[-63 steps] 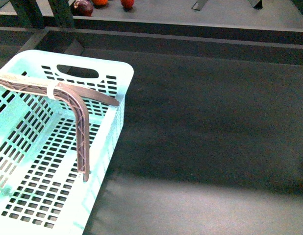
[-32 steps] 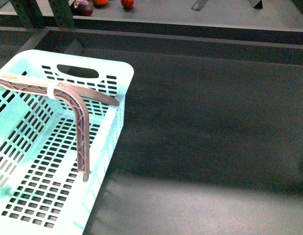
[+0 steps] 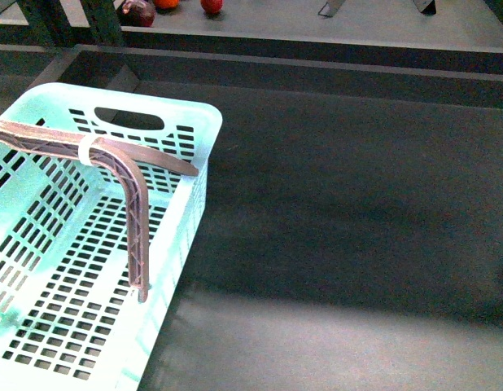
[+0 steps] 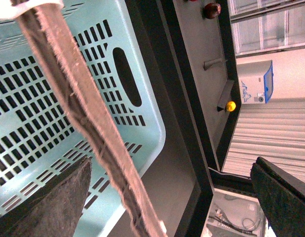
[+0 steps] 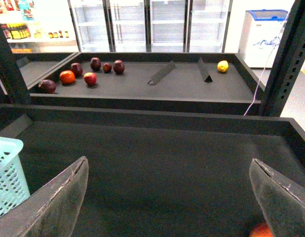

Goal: Pick apple with right arm and hold basket with left

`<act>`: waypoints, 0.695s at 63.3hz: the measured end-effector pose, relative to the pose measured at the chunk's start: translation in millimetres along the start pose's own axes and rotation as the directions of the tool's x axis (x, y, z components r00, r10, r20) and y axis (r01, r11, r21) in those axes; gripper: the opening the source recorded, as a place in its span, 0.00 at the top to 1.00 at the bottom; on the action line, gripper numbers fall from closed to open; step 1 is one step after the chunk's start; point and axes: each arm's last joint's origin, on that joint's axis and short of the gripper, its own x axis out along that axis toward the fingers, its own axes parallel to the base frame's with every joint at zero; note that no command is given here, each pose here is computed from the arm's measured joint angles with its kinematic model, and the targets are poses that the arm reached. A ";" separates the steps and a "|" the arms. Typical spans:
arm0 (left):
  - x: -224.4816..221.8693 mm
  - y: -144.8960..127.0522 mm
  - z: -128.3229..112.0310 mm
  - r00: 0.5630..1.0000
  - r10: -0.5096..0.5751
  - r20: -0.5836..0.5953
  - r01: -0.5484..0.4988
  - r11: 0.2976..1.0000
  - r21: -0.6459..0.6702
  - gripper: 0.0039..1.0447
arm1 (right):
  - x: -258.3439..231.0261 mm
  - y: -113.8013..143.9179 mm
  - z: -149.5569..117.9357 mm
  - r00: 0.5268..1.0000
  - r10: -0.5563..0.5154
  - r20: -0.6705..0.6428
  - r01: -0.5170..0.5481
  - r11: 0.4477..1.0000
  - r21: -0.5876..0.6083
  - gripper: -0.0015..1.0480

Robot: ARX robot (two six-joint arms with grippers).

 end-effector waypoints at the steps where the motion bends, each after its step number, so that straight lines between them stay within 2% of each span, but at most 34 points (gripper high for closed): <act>1: 4.2 0.1 1.6 1.000 0.010 0.001 -0.010 1.000 -0.008 0.06 | 0.0 0.0 0.0 1.000 0.000 0.000 0.000 1.000 0.000 0.09; 14: 34.4 24.8 8.5 0.990 0.142 -0.011 -0.143 0.985 -0.100 0.06 | 0.0 0.0 0.0 1.000 0.000 0.000 0.000 1.000 0.000 0.09; 25: 52.0 26.3 15.7 0.987 0.160 -0.013 -0.160 0.981 -0.114 0.06 | 0.0 0.0 0.0 1.000 0.000 0.000 0.000 1.000 0.000 0.09; 29: 57.3 24.8 18.4 0.987 0.161 -0.010 -0.161 0.980 -0.114 0.14 | 0.0 0.0 0.0 1.000 0.000 0.000 0.000 1.000 0.000 0.09; 44: 73.6 23.2 22.6 0.984 0.177 -0.013 -0.177 0.976 -0.129 0.56 | 0.0 0.0 0.0 1.000 0.000 0.000 0.000 1.000 0.000 0.09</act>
